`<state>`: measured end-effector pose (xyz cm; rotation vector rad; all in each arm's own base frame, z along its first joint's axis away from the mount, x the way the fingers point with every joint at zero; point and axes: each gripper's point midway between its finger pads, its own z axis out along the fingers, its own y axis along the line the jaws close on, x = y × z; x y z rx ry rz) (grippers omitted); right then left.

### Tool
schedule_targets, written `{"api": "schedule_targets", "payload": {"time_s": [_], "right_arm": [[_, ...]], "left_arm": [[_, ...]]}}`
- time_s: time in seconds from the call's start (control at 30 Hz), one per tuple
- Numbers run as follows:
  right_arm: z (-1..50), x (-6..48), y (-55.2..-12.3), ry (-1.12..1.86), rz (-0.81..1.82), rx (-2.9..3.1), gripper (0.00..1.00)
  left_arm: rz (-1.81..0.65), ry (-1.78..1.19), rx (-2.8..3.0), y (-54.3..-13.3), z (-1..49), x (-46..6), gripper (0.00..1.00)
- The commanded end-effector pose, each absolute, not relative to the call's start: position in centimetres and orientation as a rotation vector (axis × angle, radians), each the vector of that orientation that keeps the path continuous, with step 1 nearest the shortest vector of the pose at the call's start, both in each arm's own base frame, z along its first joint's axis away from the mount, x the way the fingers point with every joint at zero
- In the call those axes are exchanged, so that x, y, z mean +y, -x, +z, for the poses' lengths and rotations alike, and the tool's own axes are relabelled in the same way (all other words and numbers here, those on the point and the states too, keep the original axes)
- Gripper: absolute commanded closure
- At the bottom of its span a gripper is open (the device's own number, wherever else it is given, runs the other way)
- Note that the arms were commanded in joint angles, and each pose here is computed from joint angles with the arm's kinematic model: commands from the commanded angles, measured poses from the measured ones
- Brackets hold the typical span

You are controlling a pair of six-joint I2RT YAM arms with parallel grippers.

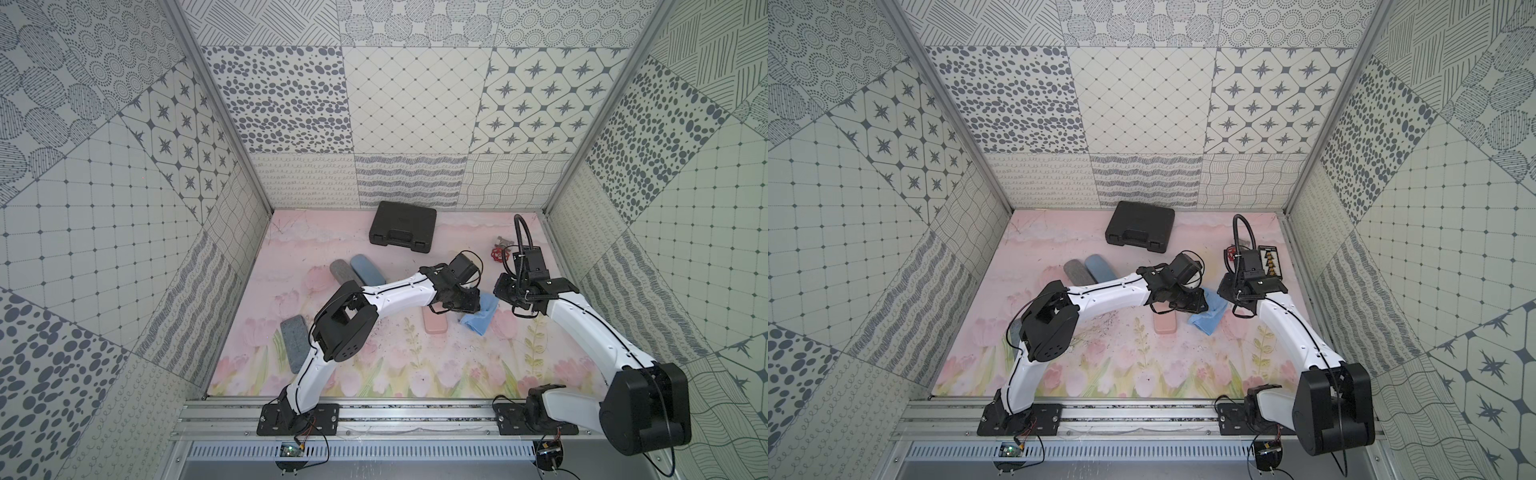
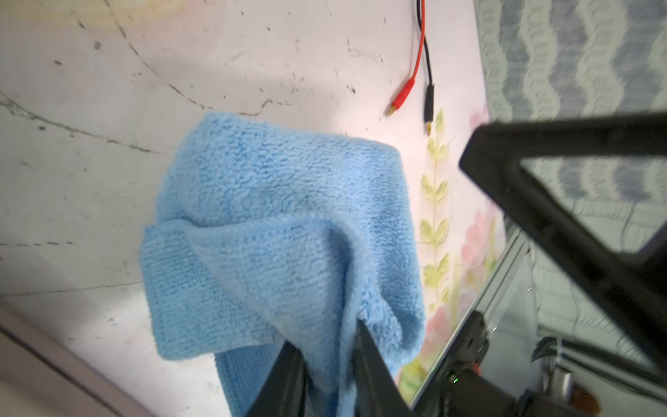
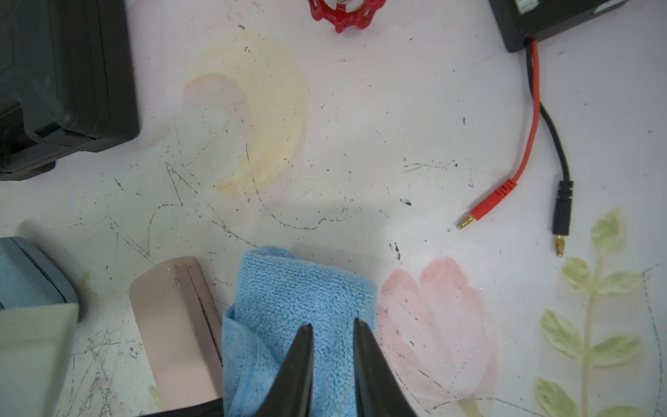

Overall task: Wipe the eyeglass case
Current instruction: Place the cleaning item at the center of the board, then pick up the cleaning item at the center of the board.

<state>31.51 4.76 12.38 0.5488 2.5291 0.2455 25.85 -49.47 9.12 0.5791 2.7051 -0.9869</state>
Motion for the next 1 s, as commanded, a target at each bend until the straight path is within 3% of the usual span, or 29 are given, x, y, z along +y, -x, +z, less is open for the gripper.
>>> {"api": "schedule_targets", "payload": {"time_s": [0.0,0.1,0.2,0.47,0.67,0.73,0.9,0.97], "right_arm": [[12.4,5.1,-31.9,-0.483,0.228,2.529,0.73],[12.0,5.8,-31.7,-0.453,0.224,2.561,0.69],[11.8,6.6,-31.2,-0.434,0.227,2.582,0.68],[9.1,10.6,-28.2,-0.332,0.219,2.695,0.46],[6.4,12.2,-27.4,-0.234,0.113,2.775,0.39],[5.6,12.0,-27.6,-0.223,0.064,2.794,0.38],[3.1,11.1,-28.1,-0.184,-0.054,2.841,0.41],[1.7,10.8,-27.9,-0.181,-0.075,2.892,0.55]], "left_arm": [[-1.022,-0.614,2.64,-25.7,10.6,-49.2,0.54],[-1.097,-0.61,2.566,-26.0,13.4,-48.9,0.44],[-1.079,-0.615,2.513,-26.1,15.5,-47.5,0.43],[-0.716,-0.522,2.466,-27.3,16.3,-37.9,0.42],[-0.433,-0.34,2.379,-28.9,16.9,-31.6,0.25],[-0.377,-0.254,2.345,-29.4,17.4,-30.0,0.03],[-0.466,-0.144,2.305,-29.9,17.3,-28.5,0.01],[-0.502,-0.161,2.32,-29.7,16.7,-28.7,0.01]]}}
